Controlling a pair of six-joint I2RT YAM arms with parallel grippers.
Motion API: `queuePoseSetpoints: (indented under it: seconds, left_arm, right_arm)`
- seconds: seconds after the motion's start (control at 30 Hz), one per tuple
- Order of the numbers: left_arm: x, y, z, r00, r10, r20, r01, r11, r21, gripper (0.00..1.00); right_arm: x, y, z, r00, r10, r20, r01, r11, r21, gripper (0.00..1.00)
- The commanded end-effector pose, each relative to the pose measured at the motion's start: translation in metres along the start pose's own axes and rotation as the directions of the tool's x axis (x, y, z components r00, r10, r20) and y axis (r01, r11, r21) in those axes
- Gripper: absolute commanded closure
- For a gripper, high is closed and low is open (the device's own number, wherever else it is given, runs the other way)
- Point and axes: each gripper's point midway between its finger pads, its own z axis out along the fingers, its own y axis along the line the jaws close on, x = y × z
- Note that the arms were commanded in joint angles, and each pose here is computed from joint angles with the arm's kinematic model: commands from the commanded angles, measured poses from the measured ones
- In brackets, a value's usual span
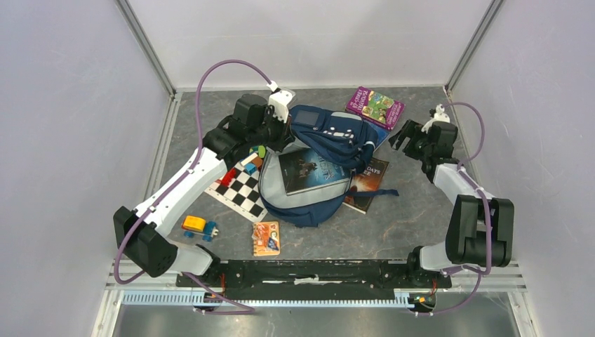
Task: Pack the student bag
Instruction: Place the book in the student bag, then pick up the book from the center of the board.
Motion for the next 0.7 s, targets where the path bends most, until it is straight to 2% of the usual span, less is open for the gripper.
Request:
queuePoseSetpoints:
  seconds: [0.0, 0.13, 0.3, 0.67]
  left_arm:
    - [-0.041, 0.008, -0.017, 0.988, -0.012, 0.151, 0.021, 0.998, -0.059, 0.98]
    - [-0.040, 0.007, -0.015, 0.989, -0.016, 0.145, 0.023, 0.999, -0.050, 0.98]
    - [-0.040, 0.006, -0.014, 0.990, -0.019, 0.143, 0.026, 0.999, -0.044, 0.98]
    - [-0.039, 0.006, -0.014, 0.990, -0.019, 0.140, 0.025, 0.999, -0.044, 0.98]
  right_arm:
    - [0.020, 0.012, 0.002, 0.999, 0.043, -0.022, -0.044, 0.995, -0.087, 0.13]
    - [0.057, 0.006, 0.003, 0.992, 0.054, -0.115, -0.066, 0.993, -0.097, 0.21]
    - [0.085, 0.000, 0.001, 0.983, 0.059, -0.171, -0.077, 0.992, -0.101, 0.28]
    - [0.094, 0.000, 0.021, 0.980, -0.031, -0.195, -0.003, 0.985, -0.173, 0.34]
